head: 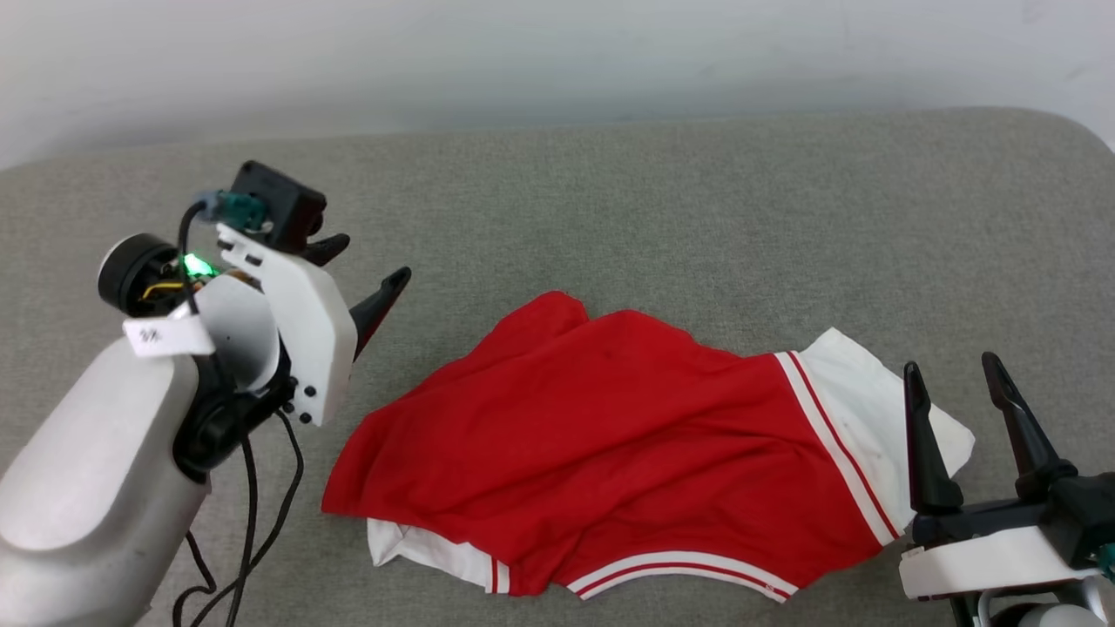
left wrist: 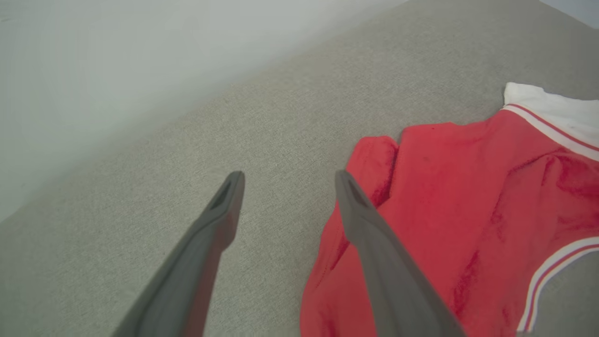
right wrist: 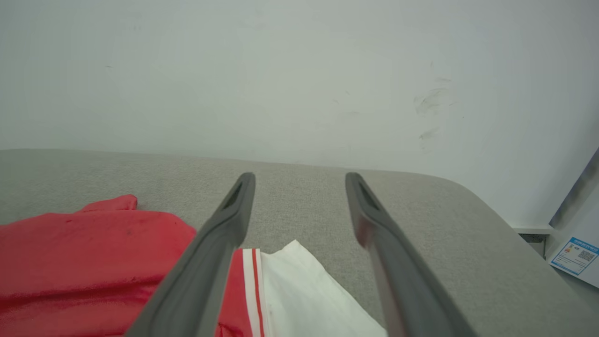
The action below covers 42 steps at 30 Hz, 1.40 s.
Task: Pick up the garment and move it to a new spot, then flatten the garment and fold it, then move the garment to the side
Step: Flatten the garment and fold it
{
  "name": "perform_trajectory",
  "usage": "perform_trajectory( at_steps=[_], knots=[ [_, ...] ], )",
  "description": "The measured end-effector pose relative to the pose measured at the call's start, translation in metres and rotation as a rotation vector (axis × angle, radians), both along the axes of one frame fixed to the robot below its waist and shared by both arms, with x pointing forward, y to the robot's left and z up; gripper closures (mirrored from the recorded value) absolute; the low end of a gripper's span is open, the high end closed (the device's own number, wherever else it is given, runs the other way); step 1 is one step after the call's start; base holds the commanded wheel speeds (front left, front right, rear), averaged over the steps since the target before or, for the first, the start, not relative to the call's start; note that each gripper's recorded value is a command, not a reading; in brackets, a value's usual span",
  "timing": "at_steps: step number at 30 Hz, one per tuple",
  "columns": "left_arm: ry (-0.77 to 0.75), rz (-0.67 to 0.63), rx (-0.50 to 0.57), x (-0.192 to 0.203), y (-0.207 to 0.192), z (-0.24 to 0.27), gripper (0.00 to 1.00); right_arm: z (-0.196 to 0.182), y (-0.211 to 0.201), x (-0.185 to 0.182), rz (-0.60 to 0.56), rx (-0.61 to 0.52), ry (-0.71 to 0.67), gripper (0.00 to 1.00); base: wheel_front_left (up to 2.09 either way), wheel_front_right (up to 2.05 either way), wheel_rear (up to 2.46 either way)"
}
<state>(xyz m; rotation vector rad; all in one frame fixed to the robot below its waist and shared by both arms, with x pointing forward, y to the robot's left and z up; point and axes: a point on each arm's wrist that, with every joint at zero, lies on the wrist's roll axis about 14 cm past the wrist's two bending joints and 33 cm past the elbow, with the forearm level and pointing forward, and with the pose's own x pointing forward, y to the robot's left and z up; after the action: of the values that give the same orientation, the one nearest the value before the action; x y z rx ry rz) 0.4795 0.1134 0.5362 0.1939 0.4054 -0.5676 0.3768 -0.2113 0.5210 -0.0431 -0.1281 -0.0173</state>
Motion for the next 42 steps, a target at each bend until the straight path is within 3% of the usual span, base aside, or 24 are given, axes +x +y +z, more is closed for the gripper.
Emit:
perform_trajectory(
  at_steps=[15,26,27,28,35,42],
  knots=[
    [0.461,-0.168,0.261,-0.013,-0.021,-0.116,0.00,-0.019,-0.014,0.018,-0.041,-0.016,0.054,0.00,0.00,0.00,0.00],
    [0.608,-0.247,0.398,-0.029,-0.017,-0.169,0.00,-0.030,-0.025,0.022,-0.070,-0.024,0.085,0.00,0.00,0.00,0.00],
    [0.607,-0.253,0.401,-0.029,-0.017,-0.170,0.74,-0.030,-0.025,0.022,-0.071,-0.025,0.085,0.00,0.00,0.00,0.00],
    [0.603,-0.258,0.403,-0.029,-0.017,-0.170,1.00,-0.030,-0.026,0.023,-0.072,-0.025,0.084,0.00,0.00,0.00,0.00],
    [0.517,-0.276,0.370,-0.028,-0.022,-0.159,1.00,-0.021,-0.022,0.025,-0.062,-0.026,0.055,0.00,0.00,0.00,0.00],
    [0.238,-0.280,0.275,0.000,-0.029,-0.087,1.00,-0.009,-0.017,0.020,-0.048,-0.017,0.021,0.00,0.00,0.00,0.00]
  ],
)
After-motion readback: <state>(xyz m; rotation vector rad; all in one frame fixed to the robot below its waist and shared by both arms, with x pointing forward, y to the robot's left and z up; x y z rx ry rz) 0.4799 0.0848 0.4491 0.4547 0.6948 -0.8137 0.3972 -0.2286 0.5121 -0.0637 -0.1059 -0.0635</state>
